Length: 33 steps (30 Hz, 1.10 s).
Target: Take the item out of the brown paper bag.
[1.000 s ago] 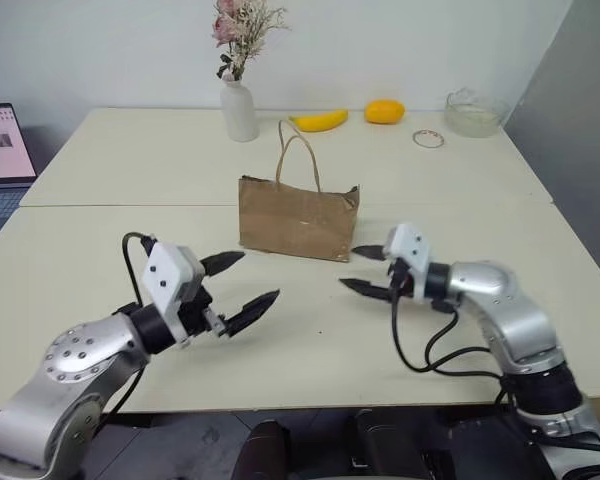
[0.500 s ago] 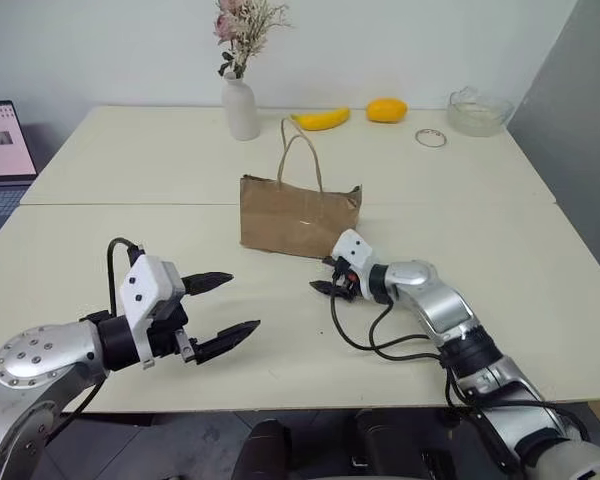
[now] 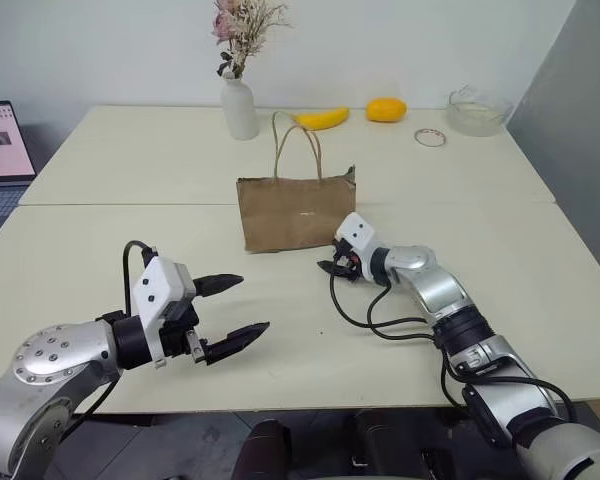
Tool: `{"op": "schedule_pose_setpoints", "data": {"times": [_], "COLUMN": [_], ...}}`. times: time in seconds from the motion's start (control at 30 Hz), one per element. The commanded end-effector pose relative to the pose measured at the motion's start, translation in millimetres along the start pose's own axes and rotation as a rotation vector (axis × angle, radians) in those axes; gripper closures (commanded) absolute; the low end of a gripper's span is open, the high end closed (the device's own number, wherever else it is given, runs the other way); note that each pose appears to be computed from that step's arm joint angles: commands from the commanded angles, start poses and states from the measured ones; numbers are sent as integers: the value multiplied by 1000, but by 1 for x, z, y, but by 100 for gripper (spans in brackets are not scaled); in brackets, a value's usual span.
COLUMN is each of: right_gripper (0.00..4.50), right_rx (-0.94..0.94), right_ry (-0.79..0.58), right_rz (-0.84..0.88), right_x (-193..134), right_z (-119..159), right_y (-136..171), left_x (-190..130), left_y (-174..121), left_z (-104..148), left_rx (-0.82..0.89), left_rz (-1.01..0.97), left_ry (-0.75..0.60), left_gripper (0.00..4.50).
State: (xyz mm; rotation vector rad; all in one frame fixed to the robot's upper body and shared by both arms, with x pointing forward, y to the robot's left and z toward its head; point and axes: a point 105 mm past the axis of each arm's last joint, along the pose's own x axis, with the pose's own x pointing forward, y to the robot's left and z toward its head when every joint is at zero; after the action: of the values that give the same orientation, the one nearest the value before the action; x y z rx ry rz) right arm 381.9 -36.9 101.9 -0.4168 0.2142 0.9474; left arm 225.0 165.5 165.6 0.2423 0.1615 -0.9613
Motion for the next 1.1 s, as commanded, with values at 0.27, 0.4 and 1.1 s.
{"op": "schedule_pose_setpoints", "data": {"times": [0.27,0.4,1.1], "right_gripper": [141,141,141], "right_rx": [49,81,73], "right_ry": [-291,-337,-242], "right_rz": [7,-76,-202], "right_x": [-85,-113,-164], "right_z": [52,62,61], "right_y": [41,49,62], "left_x": [12,20,121], "left_y": [77,117,193], "left_z": [54,67,72], "left_rx": [101,208,329], "left_rz": [269,343,259], "left_ry": [-212,-183,-17], "left_gripper": [61,186,448]}}
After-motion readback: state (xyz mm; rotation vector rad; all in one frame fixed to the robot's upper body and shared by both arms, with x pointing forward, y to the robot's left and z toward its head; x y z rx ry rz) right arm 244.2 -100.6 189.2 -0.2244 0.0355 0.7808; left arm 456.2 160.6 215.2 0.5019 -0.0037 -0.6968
